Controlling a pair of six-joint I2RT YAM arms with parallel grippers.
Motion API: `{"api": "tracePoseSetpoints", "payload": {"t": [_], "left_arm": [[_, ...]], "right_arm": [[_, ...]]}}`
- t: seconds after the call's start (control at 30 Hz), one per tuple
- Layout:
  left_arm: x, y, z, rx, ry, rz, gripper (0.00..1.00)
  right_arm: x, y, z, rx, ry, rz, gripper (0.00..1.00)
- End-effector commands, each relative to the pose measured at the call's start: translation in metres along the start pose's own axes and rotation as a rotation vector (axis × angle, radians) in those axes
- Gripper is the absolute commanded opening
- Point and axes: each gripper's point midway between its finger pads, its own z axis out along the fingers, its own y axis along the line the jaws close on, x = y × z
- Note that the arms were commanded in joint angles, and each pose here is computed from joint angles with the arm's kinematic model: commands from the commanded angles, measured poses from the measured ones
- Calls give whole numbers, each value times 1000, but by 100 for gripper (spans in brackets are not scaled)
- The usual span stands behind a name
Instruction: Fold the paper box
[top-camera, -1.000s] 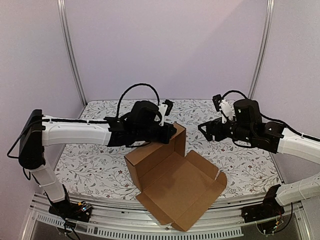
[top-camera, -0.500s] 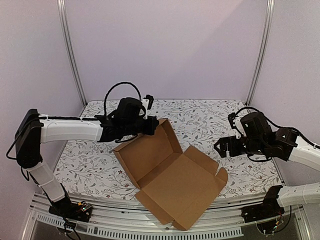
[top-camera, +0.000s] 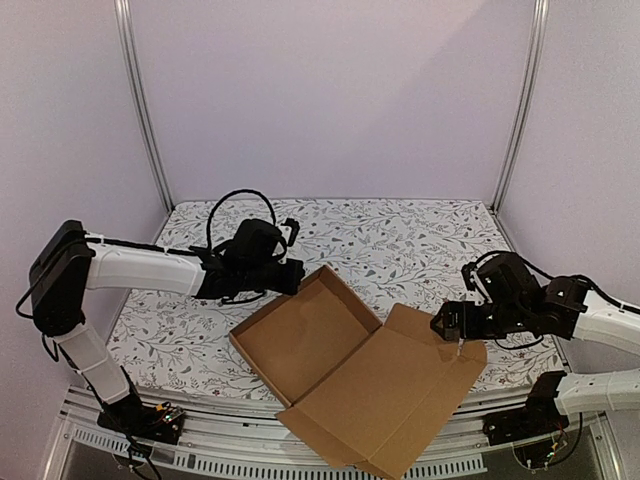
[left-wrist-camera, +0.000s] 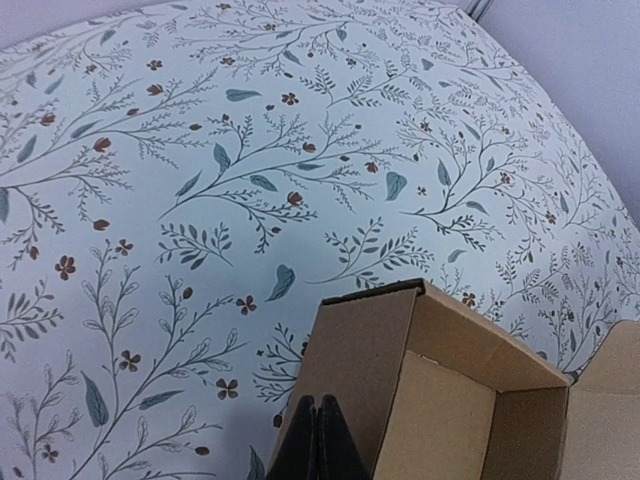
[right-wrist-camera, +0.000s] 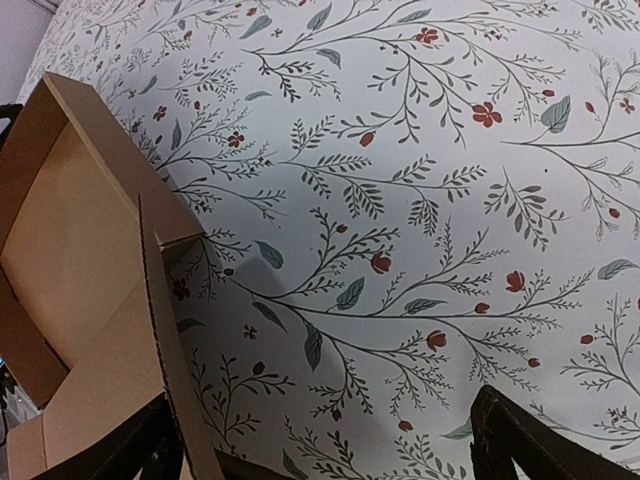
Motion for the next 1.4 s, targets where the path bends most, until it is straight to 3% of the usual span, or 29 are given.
{"api": "tracePoseSetpoints", "payload": {"t": [0.0, 0.37, 0.57, 0.73, 0.83, 1.1, 1.37], "left_arm": [[10, 10, -3, -26, 17, -12, 0], [27, 16, 2, -32, 37, -36, 0], [36, 20, 7, -40, 54, -41, 0], [39, 20, 10, -37, 61, -49, 0], [39, 20, 10, -42, 62, -50, 0], [28, 27, -4, -79, 30, -45, 0], [9, 49, -34, -148, 5, -21, 0]], "right_arm": [[-12, 17, -12, -109, -54, 82, 99], [-66, 48, -91, -257, -257, 38, 99], [-71, 23, -123, -153, -322, -3, 99], [-48, -7, -110, -35, -263, -31, 99], [-27, -1, -88, -83, -180, -29, 91], [-17, 66, -45, -423, -106, 49, 52], [-28, 137, -23, -542, -101, -3, 29]]}}
